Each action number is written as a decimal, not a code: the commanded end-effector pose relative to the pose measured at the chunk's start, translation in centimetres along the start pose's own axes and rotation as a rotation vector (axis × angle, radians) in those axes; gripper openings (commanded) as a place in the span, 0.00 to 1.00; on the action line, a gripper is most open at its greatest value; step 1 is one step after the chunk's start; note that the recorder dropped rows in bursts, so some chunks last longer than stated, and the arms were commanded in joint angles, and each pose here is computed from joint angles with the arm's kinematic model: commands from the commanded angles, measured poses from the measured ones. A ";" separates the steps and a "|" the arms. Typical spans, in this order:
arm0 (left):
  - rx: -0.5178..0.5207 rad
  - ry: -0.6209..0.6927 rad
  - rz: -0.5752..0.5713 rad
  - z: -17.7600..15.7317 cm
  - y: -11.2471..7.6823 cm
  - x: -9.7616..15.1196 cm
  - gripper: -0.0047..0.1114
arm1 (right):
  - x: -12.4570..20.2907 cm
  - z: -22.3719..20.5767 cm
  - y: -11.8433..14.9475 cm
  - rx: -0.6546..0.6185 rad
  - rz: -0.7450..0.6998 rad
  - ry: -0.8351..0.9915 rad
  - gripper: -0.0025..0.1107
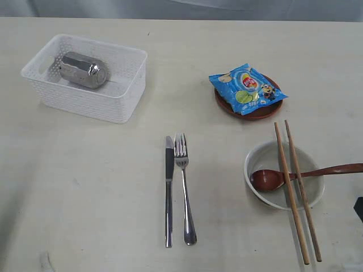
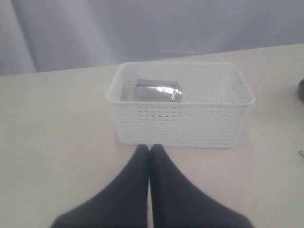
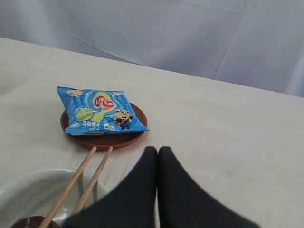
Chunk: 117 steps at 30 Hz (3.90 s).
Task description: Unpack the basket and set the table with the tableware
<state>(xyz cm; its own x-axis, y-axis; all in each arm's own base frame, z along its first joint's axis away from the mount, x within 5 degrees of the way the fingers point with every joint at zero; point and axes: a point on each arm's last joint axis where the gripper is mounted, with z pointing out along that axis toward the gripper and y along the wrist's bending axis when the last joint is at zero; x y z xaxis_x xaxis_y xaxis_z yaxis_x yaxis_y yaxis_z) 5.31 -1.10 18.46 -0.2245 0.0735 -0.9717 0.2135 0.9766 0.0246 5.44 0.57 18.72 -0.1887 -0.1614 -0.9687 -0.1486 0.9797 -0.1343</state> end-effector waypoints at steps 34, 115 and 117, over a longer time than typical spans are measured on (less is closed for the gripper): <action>0.199 0.607 -0.474 17.3 -2.6 -16.2 0.43 | 0.1 0.0 0.0 0.006 0.010 0.000 0.03; 0.447 0.735 -0.372 36.3 -3.9 -7.8 0.50 | 0.1 0.0 0.0 0.006 0.013 0.000 0.03; 0.454 0.724 -0.392 36.3 -4.0 -8.0 0.50 | 0.1 0.0 0.0 0.006 0.013 0.000 0.03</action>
<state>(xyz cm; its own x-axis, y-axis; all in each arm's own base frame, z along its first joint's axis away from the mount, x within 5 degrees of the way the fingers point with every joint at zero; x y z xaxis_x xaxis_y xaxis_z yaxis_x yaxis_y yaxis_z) 40.77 -12.47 17.32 -0.8697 0.0369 -0.4922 0.3056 0.8233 -0.4783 5.44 0.57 18.70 -0.1919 -0.1547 -0.9691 -0.1474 0.9808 -0.1274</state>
